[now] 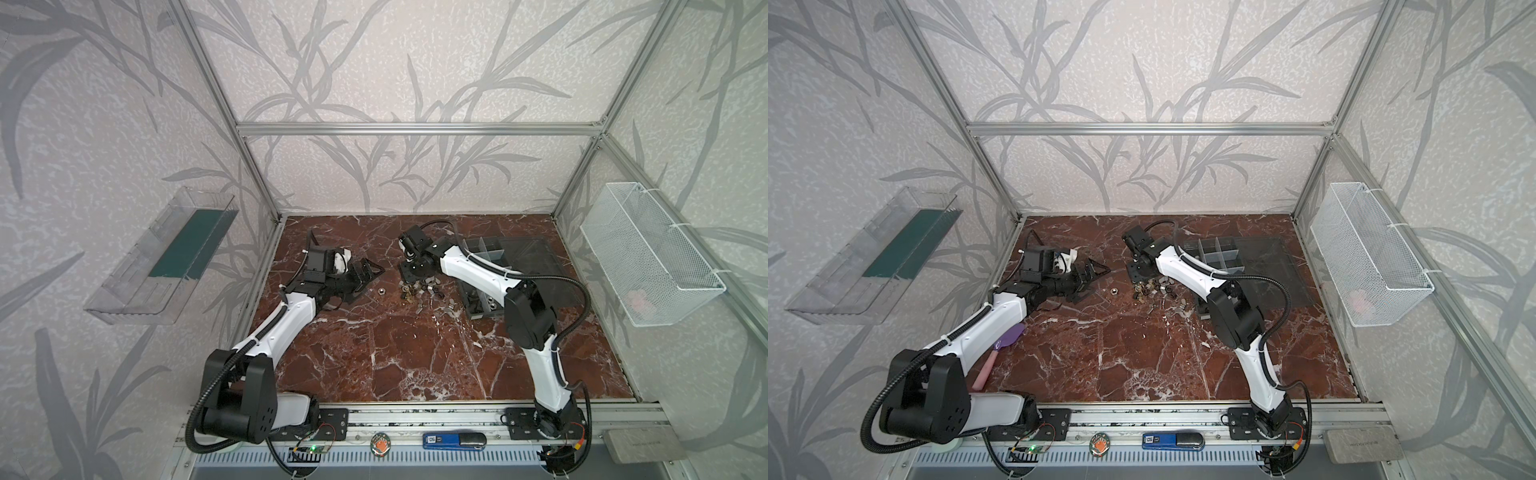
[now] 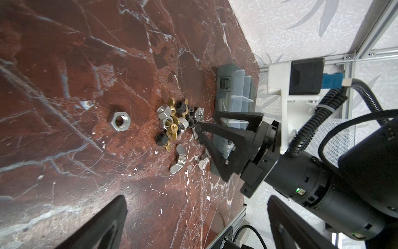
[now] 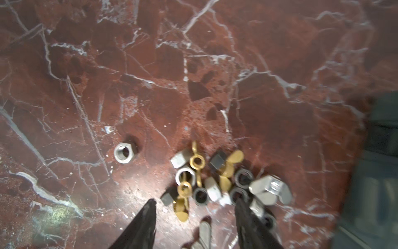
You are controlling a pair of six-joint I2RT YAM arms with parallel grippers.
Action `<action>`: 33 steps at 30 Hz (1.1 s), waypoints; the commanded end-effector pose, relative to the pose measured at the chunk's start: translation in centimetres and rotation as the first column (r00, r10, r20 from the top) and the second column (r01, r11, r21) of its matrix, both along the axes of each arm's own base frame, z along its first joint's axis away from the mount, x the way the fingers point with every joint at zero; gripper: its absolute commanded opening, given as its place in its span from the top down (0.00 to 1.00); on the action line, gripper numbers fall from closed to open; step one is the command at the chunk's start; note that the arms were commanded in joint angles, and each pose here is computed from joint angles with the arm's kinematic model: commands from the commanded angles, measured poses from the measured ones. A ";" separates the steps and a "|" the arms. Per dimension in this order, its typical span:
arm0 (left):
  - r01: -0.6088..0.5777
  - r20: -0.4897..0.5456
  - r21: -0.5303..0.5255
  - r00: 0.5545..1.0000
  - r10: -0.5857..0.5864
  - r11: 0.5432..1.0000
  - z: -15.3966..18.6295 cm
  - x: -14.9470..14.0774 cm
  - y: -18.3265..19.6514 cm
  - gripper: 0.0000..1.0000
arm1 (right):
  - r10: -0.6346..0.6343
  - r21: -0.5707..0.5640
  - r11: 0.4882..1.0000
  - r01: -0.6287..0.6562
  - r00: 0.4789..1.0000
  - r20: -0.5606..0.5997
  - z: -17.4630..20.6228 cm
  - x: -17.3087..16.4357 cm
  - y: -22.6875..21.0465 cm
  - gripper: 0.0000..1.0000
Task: Sort the screws and nuts into containers
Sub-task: Pick up the nut from the center of the table.
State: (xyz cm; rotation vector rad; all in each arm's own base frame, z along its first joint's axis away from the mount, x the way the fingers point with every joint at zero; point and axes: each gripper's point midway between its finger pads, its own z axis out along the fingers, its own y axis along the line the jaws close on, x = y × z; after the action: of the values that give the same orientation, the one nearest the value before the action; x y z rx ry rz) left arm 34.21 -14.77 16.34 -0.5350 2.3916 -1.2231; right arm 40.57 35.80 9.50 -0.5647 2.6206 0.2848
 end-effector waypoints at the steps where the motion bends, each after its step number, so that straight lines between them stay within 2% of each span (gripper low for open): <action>1: -0.011 0.014 -0.049 1.000 0.012 0.999 0.7 -0.2 0.4 0.01 | 0.007 -0.009 1.000 -0.008 0.998 -0.057 -1.5 -0.9 1.3 0.42; 10: -0.008 0.017 -0.047 1.000 0.009 0.999 0.5 -0.5 0.9 0.00 | -0.026 -0.063 0.998 0.021 0.996 -0.091 -4.3 -0.7 2.0 0.48; 33: 0.004 0.020 -0.036 1.000 -0.003 0.999 0.3 -0.5 0.9 0.00 | -0.098 -0.142 0.986 0.086 0.992 -0.079 -7.3 0.8 1.3 0.63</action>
State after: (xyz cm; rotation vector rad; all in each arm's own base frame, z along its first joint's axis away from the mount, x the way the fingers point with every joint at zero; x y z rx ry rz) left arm 33.77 -13.86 15.91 -0.5634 2.3791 -1.2619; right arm 41.37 38.02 3.18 -0.5005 2.7260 0.1624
